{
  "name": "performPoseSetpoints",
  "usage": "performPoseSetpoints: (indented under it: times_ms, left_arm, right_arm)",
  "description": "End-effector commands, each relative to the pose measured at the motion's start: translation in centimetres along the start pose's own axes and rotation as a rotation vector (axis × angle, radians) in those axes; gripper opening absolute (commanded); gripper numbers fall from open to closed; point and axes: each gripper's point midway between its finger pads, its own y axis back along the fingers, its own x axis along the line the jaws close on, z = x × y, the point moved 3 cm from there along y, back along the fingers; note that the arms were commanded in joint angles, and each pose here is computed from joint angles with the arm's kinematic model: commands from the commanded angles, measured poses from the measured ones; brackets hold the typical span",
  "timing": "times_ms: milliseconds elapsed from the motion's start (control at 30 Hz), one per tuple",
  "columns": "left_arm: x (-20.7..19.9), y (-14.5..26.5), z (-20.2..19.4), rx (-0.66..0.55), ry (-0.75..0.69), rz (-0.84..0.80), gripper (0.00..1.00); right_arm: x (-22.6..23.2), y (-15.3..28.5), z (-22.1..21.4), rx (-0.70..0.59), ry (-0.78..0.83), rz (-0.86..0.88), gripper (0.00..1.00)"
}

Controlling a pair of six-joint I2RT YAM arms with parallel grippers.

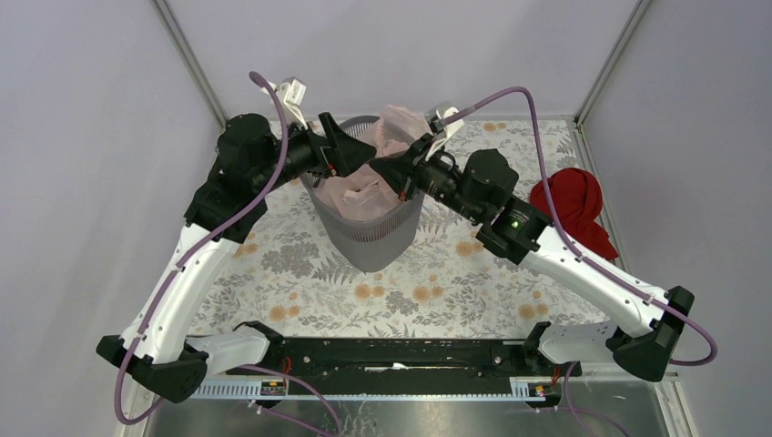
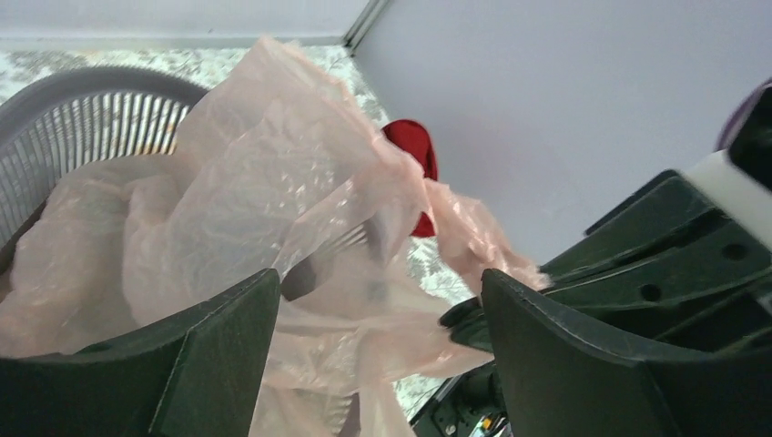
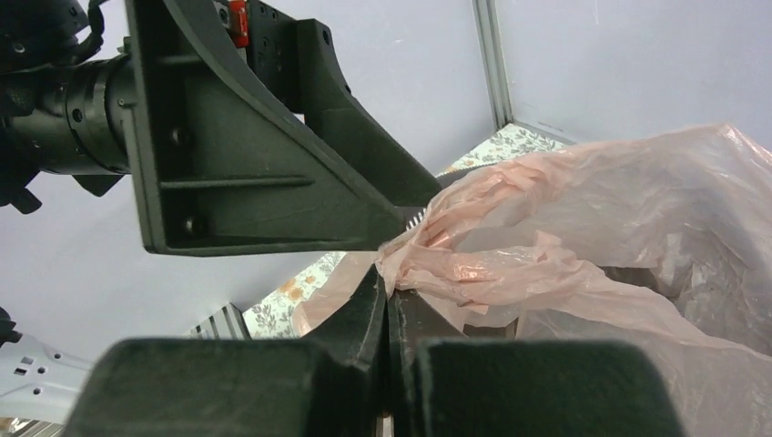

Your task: Put the trash bags into the trash bin

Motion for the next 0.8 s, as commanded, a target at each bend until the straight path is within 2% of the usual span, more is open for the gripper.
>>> performPoseSetpoints:
  times_ms: [0, 100, 200, 233, 400, 633, 767]
  left_arm:
    - [-3.3, 0.2, 3.1, -0.123, 0.000, -0.163, 0.88]
    - [-3.6, 0.3, 3.4, -0.147, 0.010, -0.183, 0.95]
    - [-3.5, 0.4, 3.3, -0.172, 0.027, -0.189, 0.95]
    - [-3.4, 0.3, 3.2, -0.167, 0.035, -0.189, 0.93]
    - [-3.1, -1.0, 2.0, -0.101, 0.066, -0.207, 0.65]
    - [-2.9, -1.7, 2.2, -0.090, 0.062, -0.200, 0.51]
    - [-2.6, -2.1, 1.9, -0.078, 0.063, -0.193, 0.37]
  right_arm:
    - [1.0, 0.0, 1.1, -0.053, 0.025, 0.060, 0.00]
    - [1.1, -0.1, 0.9, -0.044, 0.026, 0.067, 0.00]
    - [1.0, -0.2, 0.6, -0.039, 0.026, 0.068, 0.00]
    - [1.0, -0.2, 0.6, -0.041, 0.025, 0.069, 0.00]
    - [1.0, -0.4, 0.4, -0.037, 0.021, 0.069, 0.00]
    - [1.0, -0.6, 0.1, -0.030, 0.015, 0.070, 0.00]
    - [0.9, -0.6, 0.3, -0.034, 0.015, 0.067, 0.00]
